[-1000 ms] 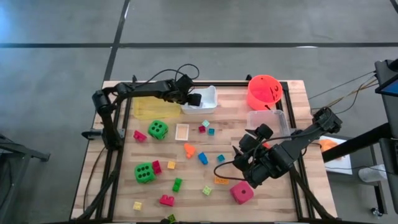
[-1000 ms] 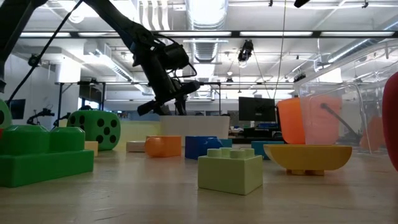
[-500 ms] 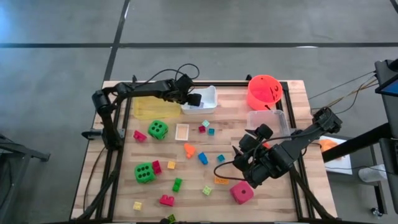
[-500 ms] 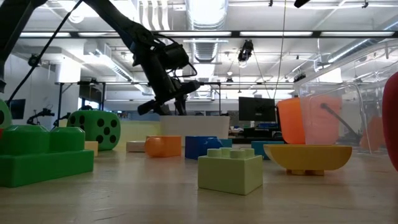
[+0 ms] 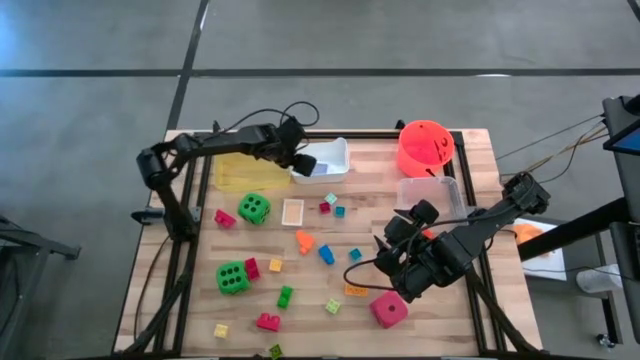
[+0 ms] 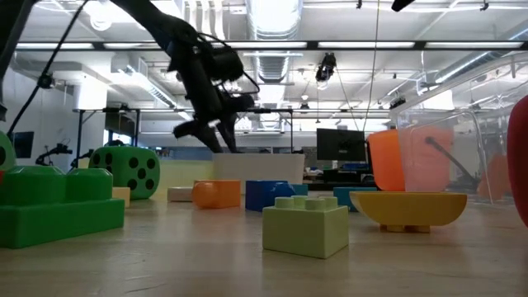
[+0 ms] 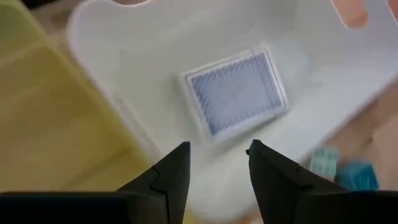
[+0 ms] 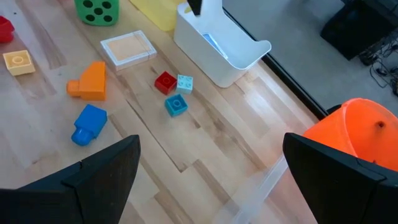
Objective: Pick & Place Toys
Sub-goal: Put the green dice into the yellow bin
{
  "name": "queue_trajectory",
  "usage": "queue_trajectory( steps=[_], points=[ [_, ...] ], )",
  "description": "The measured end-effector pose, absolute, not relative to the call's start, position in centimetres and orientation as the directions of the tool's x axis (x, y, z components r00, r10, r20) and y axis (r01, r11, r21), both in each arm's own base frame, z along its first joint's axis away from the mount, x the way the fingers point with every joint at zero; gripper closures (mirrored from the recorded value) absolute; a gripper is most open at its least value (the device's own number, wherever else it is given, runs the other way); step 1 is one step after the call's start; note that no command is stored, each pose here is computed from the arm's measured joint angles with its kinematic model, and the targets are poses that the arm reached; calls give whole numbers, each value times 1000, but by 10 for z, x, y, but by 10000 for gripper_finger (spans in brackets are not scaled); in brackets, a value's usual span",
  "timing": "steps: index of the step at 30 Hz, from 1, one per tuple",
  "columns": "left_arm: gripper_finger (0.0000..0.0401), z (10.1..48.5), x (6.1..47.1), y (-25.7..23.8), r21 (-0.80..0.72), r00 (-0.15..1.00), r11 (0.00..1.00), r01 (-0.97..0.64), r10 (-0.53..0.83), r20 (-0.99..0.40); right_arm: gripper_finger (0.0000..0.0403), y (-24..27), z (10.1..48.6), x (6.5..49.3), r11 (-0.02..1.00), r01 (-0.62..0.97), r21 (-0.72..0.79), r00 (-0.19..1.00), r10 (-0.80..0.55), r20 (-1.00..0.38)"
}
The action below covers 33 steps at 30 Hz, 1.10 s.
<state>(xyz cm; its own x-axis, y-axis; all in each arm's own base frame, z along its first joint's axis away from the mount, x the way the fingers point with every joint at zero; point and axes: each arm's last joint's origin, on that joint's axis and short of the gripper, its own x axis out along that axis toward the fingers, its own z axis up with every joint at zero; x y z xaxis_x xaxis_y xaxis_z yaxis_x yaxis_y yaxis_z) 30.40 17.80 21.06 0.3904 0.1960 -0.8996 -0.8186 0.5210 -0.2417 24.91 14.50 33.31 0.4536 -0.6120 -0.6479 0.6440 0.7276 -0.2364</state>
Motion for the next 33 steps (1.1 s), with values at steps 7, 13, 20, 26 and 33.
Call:
queue_trajectory(
  steps=[7,13,20,26,33],
  points=[
    [244,251,273,142,-142,318,661,-737,154,-935,14,145,329,249,724,643,-247,443,-616,-652],
    [244,272,250,110,-77,227,716,-694,116,-967,14,136,323,253,686,686,-240,410,-638,-652],
    [228,273,236,91,49,53,683,-729,128,-990,14,129,319,256,671,691,-267,390,-658,-644],
    [152,272,227,90,153,-70,619,-770,157,-985,14,129,316,257,674,677,-295,396,-672,-626],
    [67,265,219,86,160,-100,576,-802,135,-986,14,129,315,257,680,663,-313,394,-673,-626]
  ],
)
